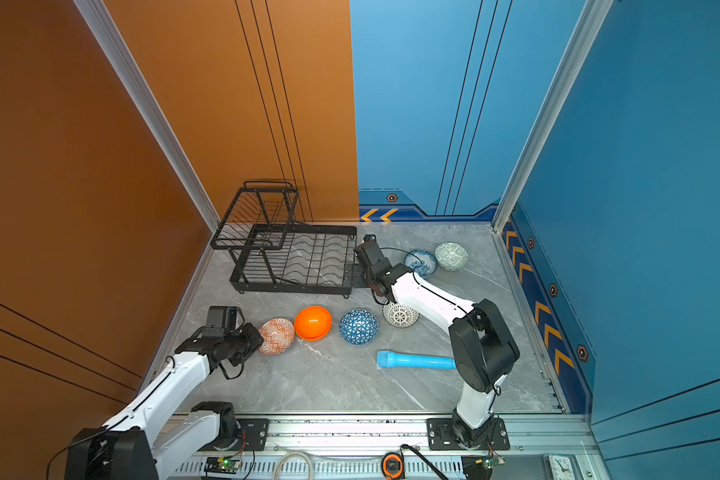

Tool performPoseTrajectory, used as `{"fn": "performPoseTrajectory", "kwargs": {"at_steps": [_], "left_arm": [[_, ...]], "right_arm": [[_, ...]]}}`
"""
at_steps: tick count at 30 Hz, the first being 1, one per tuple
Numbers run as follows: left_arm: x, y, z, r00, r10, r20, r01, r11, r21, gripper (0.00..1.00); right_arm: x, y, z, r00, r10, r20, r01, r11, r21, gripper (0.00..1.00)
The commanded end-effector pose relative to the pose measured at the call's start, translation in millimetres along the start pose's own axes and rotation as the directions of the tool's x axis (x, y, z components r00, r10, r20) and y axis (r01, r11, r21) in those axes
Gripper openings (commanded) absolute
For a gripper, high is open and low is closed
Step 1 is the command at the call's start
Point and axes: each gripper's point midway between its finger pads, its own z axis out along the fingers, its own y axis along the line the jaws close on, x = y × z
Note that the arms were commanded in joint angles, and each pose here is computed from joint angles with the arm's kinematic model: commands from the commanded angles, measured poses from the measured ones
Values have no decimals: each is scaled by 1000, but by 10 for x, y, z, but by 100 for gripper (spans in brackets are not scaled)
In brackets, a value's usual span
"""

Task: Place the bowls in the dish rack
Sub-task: 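Grasp the rim of the orange-and-white patterned bowl with the left gripper, then lift the patterned bowl with the left gripper while the right arm rises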

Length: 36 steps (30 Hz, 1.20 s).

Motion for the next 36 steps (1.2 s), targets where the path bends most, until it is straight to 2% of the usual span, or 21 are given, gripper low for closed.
{"fn": "performPoseTrajectory", "kwargs": {"at_steps": [1, 10, 26, 30, 36], "left_arm": [[-27, -58, -1, 1000, 21, 13, -22, 1000, 22, 12], [-108, -49, -68, 998, 38, 56, -39, 999, 15, 0], [-197, -338, -339, 989, 49, 139, -68, 988, 137, 0], [-239, -578, -466, 974, 105, 202, -138, 978, 157, 0], [-228, -1149, -612, 938, 213, 275, -269, 945, 188, 0]], "right_arm": [[-68, 23, -80, 999, 34, 21, -33, 999, -28, 100], [-83, 92, -42, 998, 66, 11, -65, 996, -63, 100], [-103, 140, -87, 992, 127, 6, -125, 987, -97, 100], [-168, 171, -168, 990, 141, 20, -137, 984, -116, 100], [-293, 157, -334, 983, 177, 45, -169, 975, -146, 100]]}}
